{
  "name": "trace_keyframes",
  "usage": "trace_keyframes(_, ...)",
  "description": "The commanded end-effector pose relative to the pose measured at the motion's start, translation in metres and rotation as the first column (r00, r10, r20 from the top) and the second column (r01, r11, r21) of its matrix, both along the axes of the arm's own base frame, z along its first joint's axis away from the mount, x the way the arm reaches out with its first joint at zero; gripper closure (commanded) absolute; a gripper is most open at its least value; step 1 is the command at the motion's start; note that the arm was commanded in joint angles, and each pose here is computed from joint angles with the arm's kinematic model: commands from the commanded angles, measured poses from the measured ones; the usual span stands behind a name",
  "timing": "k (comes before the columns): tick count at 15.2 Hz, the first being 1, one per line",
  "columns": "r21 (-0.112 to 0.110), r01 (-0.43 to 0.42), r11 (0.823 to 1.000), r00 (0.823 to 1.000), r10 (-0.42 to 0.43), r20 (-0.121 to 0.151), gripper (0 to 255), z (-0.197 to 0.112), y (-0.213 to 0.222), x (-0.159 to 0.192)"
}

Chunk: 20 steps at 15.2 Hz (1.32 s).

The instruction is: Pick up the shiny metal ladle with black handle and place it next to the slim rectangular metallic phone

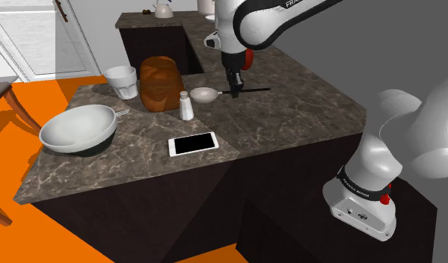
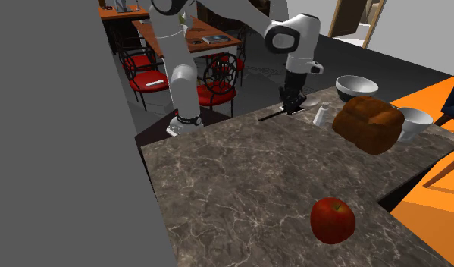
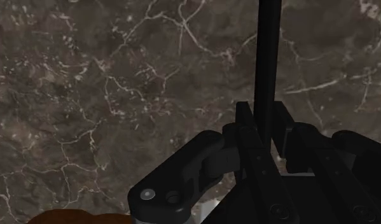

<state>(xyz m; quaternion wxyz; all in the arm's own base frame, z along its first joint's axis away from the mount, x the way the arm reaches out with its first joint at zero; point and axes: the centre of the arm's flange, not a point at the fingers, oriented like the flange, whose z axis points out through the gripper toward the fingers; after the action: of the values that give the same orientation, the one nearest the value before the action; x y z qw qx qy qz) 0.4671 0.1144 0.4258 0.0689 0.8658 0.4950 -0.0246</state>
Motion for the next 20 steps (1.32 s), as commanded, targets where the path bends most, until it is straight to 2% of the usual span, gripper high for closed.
trace_keyframes(1,0.000,0.001,1.000,1.000,-0.001,0.000,255,-0.002,0.026,0.008)
trace_keyframes(20,0.000,0.001,1.000,1.000,-0.001,0.000,255,-0.012,0.266,0.078)
